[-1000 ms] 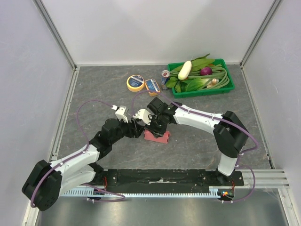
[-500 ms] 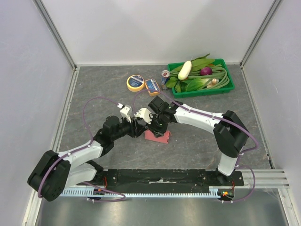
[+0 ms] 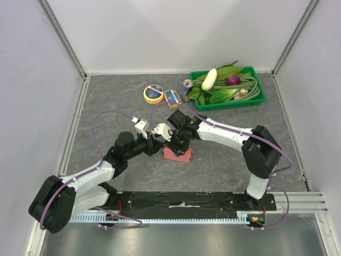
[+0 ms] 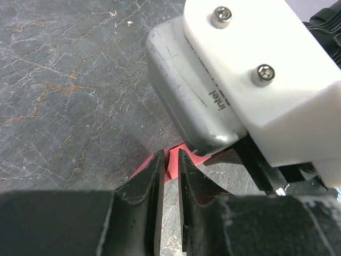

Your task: Fold the paper box

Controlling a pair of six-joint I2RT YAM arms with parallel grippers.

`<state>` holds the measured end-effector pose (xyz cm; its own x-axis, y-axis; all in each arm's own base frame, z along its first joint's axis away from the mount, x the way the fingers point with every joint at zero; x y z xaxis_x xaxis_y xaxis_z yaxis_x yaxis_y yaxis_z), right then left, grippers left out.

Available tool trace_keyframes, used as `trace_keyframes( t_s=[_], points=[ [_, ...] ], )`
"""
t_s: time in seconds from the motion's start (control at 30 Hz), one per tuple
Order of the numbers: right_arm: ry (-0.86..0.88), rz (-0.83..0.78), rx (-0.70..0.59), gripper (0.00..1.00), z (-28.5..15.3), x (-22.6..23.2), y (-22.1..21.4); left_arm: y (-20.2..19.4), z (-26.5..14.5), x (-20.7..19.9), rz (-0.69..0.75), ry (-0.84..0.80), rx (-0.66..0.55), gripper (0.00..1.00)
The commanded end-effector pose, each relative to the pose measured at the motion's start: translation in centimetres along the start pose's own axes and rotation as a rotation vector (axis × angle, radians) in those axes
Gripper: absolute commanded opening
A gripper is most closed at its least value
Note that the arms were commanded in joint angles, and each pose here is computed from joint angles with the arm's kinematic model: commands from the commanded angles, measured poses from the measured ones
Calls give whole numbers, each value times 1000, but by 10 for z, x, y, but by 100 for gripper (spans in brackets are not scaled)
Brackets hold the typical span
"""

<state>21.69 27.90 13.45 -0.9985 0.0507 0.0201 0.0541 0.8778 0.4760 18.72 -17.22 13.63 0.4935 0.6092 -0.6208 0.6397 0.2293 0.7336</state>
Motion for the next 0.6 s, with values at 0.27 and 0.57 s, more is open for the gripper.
trace_keyframes(
  t_s=[0.27, 0.57],
  points=[
    [35, 8, 31, 24, 8, 5, -4, 18, 13, -25, 63, 13, -30, 13],
    [33, 11, 14, 24, 7, 4, 0, 12, 18, -29, 38, 75, -19, 8]
  ],
)
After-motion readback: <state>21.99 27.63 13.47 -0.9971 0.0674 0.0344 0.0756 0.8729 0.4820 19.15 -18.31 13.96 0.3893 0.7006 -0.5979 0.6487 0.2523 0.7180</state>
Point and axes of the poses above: each gripper's point midway between its finger pads, its own z axis out along the fingers, its own x axis along the line the jaws close on, y = z × x, the point moved 8 cm from there along -z, back along the fingers, and after that the axes turned 12 degrees about -z, right-handed, at the moved point
